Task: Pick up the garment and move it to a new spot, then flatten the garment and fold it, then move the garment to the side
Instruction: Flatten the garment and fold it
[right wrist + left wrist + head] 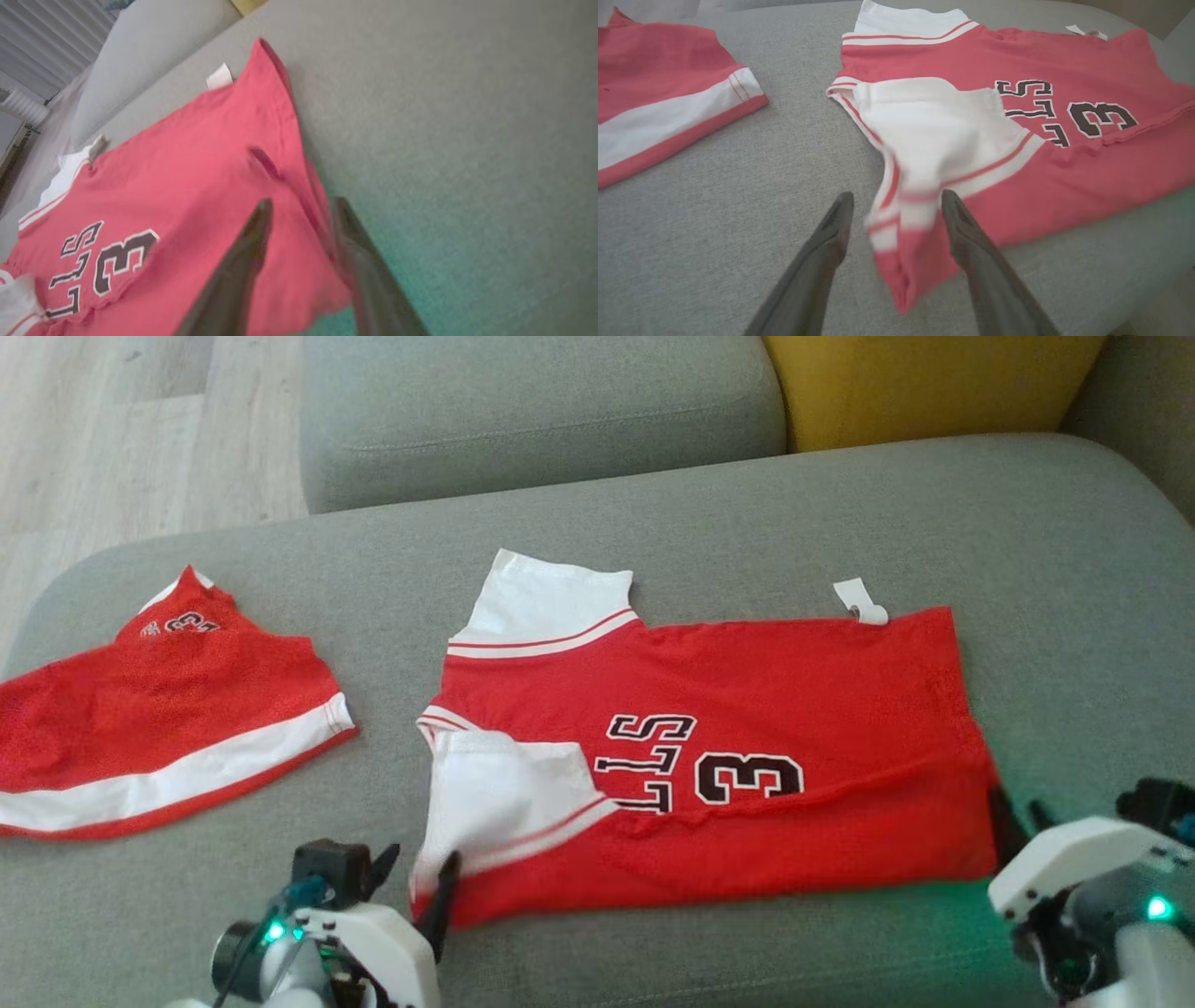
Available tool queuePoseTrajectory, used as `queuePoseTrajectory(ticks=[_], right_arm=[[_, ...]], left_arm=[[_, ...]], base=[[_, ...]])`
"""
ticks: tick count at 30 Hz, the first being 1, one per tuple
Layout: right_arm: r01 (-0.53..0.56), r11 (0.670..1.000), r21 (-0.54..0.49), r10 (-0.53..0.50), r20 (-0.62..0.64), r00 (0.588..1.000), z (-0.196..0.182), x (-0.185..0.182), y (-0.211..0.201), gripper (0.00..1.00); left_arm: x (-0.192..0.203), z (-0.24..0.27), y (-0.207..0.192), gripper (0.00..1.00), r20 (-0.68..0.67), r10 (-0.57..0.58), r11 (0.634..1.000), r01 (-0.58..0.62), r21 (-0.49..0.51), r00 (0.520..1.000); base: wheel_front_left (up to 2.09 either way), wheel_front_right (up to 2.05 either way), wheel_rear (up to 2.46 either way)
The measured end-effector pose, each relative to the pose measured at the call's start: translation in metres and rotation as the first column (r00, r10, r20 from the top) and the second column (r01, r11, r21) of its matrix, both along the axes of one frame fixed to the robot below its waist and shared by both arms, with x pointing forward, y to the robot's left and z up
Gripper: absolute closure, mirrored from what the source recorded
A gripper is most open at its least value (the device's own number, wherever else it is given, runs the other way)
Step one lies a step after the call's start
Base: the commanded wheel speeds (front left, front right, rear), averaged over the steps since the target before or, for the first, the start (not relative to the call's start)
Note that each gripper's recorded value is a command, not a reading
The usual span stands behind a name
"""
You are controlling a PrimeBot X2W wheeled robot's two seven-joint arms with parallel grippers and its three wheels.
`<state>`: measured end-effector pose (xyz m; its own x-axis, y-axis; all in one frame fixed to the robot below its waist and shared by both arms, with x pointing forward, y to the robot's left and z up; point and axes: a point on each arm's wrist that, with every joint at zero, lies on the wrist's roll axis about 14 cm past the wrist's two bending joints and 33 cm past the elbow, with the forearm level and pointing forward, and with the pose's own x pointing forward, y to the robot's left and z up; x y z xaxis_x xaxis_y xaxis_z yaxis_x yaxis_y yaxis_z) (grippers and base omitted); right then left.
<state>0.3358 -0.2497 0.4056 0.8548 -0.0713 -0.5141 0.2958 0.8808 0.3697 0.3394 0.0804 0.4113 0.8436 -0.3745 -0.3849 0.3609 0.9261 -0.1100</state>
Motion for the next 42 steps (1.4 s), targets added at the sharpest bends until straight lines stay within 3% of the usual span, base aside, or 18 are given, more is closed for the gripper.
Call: queuePoseTrajectory(ticks=[6, 13, 20, 23, 26, 29, 42], right_arm=[[0.025, 0.996, -0.084, -0.013, 0.143, 0.990, 0.033, 0.016, -0.010, 0.00], [0.009, 0.979, -0.205, 0.048, 0.274, 0.961, 0.070, 0.042, -0.004, 0.00], [-0.016, 0.964, -0.266, 0.111, 0.346, 0.932, 0.099, 0.086, 0.005, 0.00], [-0.030, 0.948, -0.315, 0.150, 0.363, 0.920, 0.110, 0.107, 0.008, 0.00], [-0.033, 0.936, -0.352, 0.174, 0.377, 0.910, 0.116, 0.126, 0.008, 0.00], [-0.027, 0.928, -0.373, 0.182, 0.387, 0.904, 0.120, 0.142, 0.004, 0.00], [-0.013, 0.930, -0.366, 0.163, 0.381, 0.910, 0.099, 0.163, -0.012, 0.00]], left_arm=[[0.011, 0.009, 0.003, 0.00, 0.061, 0.031, 0.999, -0.030, -0.021, 0.998], [0.055, 0.055, 0.000, 0.00, 0.235, 0.037, 0.997, -0.021, -0.069, 0.971], [0.117, 0.086, -0.029, 0.00, 0.289, -0.158, 0.987, 0.158, 0.026, 0.944], [0.149, 0.089, -0.044, 0.00, 0.249, -0.244, 0.970, 0.231, 0.080, 0.937], [0.183, 0.084, -0.053, 0.00, 0.166, -0.247, 0.969, 0.244, 0.040, 0.955], [0.206, 0.065, -0.056, 0.00, 0.092, -0.301, 0.949, 0.288, 0.131, 0.949], [0.260, -0.003, -0.071, 0.00, -0.126, -0.356, 0.920, 0.371, 0.126, 0.926]], base=[[0.00, 0.00, 0.00], [0.00, 0.00, 0.00], [0.00, 0.00, 0.00], [0.00, 0.00, 0.00], [0.00, 0.00, 0.00], [0.00, 0.00, 0.00], [0.00, 0.00, 0.00]])
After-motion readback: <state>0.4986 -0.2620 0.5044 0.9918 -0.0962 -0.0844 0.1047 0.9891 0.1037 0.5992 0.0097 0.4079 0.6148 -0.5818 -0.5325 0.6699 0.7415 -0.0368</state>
